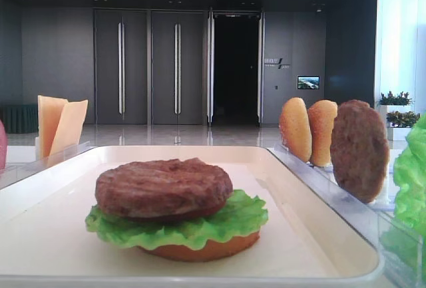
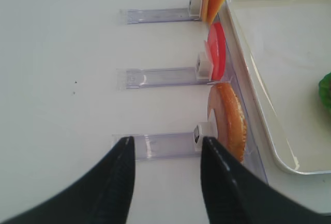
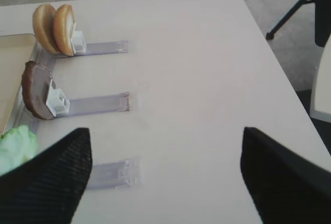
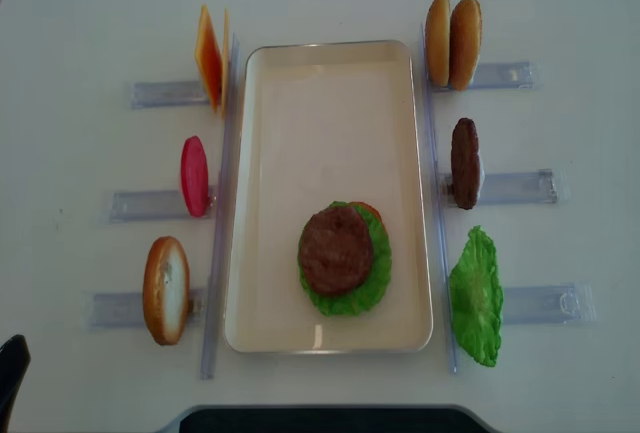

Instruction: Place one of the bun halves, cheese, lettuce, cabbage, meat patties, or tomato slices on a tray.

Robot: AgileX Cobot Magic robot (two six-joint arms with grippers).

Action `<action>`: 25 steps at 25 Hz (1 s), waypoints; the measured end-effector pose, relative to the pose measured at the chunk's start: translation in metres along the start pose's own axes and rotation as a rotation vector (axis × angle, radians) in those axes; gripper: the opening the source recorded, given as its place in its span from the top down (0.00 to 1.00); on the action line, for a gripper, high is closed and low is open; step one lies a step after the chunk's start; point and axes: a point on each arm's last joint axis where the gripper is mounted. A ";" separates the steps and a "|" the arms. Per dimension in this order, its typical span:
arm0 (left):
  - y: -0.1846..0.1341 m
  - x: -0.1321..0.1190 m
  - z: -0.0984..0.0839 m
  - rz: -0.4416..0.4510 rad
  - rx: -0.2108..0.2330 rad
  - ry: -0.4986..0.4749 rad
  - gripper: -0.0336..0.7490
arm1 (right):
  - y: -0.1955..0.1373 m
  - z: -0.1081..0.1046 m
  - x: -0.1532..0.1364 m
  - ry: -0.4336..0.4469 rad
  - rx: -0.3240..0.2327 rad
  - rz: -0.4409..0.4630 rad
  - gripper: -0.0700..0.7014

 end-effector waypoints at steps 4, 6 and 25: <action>0.000 0.000 0.000 0.000 0.000 0.000 0.54 | -0.005 0.000 -0.013 0.007 0.025 0.008 0.15; 0.000 0.000 0.000 0.000 0.000 0.000 0.54 | -0.011 -0.001 -0.019 -0.001 0.043 0.041 0.15; 0.000 0.000 0.000 0.000 0.000 0.000 0.54 | -0.015 -0.002 -0.023 -0.003 0.064 0.063 0.15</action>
Point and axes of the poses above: a point on each arm's last joint axis where the gripper is mounted, x pointing back along that axis away from the gripper, z along the wrist's bending axis when the last joint is at zero, y = z × x, and after that the axes turned 12 degrees about -x, right-handed
